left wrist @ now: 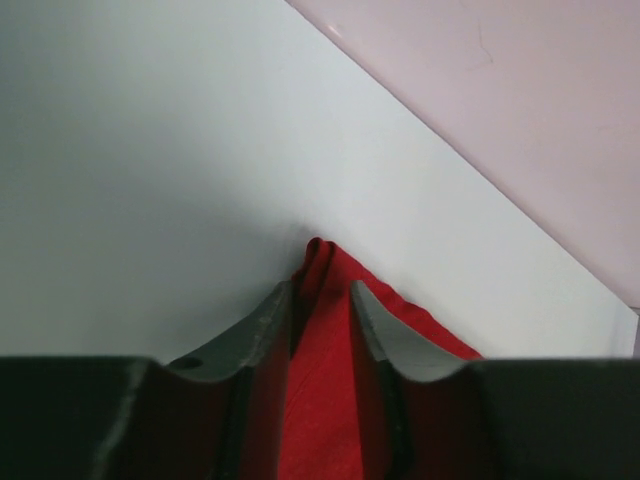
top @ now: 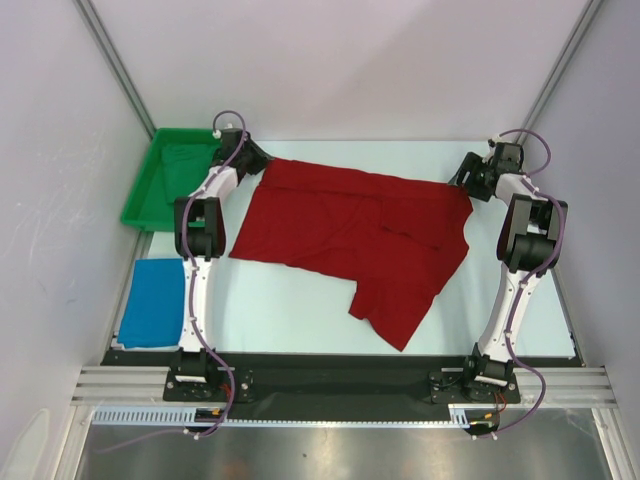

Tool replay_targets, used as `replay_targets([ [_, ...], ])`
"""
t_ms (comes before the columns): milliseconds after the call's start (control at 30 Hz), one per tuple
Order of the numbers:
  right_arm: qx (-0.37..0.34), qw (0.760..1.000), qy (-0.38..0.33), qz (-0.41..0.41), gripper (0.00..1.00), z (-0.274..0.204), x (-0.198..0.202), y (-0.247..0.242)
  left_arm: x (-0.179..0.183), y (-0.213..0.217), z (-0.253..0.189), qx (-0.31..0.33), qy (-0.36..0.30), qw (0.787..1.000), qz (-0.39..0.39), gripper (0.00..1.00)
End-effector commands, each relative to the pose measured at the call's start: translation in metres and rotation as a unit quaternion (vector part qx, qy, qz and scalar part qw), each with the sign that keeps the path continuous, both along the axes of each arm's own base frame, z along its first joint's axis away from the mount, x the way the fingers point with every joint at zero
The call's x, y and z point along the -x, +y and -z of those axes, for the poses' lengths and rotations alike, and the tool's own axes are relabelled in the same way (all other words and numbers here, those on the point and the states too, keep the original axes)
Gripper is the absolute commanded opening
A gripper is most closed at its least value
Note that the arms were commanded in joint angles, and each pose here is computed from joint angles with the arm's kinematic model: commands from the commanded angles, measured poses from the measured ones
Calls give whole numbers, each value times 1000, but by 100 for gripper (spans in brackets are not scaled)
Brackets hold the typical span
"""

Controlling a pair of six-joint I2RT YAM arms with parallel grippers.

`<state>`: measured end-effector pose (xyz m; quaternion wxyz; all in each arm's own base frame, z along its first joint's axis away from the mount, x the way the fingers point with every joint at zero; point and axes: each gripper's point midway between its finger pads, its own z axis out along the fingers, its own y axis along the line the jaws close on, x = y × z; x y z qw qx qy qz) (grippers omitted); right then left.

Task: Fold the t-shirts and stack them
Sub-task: Fold the tshirt

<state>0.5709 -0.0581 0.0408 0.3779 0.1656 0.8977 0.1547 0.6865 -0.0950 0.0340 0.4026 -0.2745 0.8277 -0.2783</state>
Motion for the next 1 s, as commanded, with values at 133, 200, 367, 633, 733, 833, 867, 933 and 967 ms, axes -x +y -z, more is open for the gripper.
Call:
replay_targets([
  [133, -9, 1000, -6, -10, 71, 1, -8, 1, -2, 2, 8, 13, 11, 1000, -6, 25],
  [200, -10, 1000, -7, -10, 69, 0, -8, 1, -3, 4, 8, 16, 10, 1000, -8, 24],
  [367, -7, 1000, -9, -13, 65, -1, -9, 1, -5, 7, 6, 23, 0, 1000, -15, 17],
  [633, 0, 1000, 5, -10, 51, 4, -5, -2, -9, 10, 8, 45, -7, 999, -20, 8],
  [733, 11, 1000, 12, 8, 35, 8, -3, -7, -9, 10, 7, 48, -10, 999, -19, 3],
  [833, 39, 998, 17, 46, 8, 8, -4, -25, -10, 13, 6, 53, -12, 998, -23, 0],
  [867, 46, 997, 18, 55, 2, 8, -4, -29, -10, 13, 7, 54, -12, 998, -25, 0],
  [933, 65, 995, 19, 80, 0, 7, -4, -41, -10, 17, 7, 54, -12, 998, -28, 0],
  [967, 65, 994, 22, 84, 0, 8, -4, -43, -11, 18, 8, 55, -12, 998, -30, 0],
])
